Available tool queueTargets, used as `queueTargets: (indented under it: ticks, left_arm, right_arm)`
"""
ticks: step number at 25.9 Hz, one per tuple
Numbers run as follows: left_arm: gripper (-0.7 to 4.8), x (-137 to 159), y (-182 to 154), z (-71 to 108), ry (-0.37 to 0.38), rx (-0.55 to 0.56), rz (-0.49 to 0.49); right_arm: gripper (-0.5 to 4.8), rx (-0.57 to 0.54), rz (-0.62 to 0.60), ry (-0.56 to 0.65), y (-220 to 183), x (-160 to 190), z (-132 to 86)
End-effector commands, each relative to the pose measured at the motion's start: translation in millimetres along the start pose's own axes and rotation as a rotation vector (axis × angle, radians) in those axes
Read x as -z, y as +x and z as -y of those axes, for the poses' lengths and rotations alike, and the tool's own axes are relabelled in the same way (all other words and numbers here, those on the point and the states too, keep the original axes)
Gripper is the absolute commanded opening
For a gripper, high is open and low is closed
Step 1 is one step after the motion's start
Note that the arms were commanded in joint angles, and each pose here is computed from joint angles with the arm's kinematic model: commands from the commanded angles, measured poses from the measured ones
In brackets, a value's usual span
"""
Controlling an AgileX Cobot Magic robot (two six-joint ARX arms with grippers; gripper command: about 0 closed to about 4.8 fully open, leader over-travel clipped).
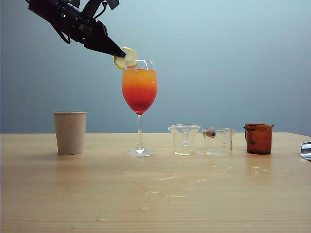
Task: Pick up the lemon slice from the paper cup on the left and carefully insert it into the rim of the goblet.
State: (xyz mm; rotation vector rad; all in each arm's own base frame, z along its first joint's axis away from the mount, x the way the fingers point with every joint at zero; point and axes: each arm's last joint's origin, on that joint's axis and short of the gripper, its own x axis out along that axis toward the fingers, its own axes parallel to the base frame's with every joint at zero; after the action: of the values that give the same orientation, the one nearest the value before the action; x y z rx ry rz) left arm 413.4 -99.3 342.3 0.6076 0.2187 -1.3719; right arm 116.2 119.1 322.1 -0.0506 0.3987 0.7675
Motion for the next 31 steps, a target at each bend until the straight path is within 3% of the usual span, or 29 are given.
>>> queueTargets:
  ticks: [1,11,31]
  left_arm:
    - [0.22,-2.5,-0.6,0.5,0.009,-0.001,0.007]
    - [0.22,-4.6,1.4,1.2,0.014,0.012,0.033]
    - [0.21,-1.1,2.5,1.7,-0.004,0.005,-0.02]
  right_arm:
    - [-0.04,-0.005,0.027,-0.004,-0.7,-3.5,-0.6]
    - [-0.04,-0.006,0.027,-0.004,-0.6,-3.5,-0.6]
    - [-0.04,-0.005,0.027,-0.007,-0.6,-3.4,-0.6]
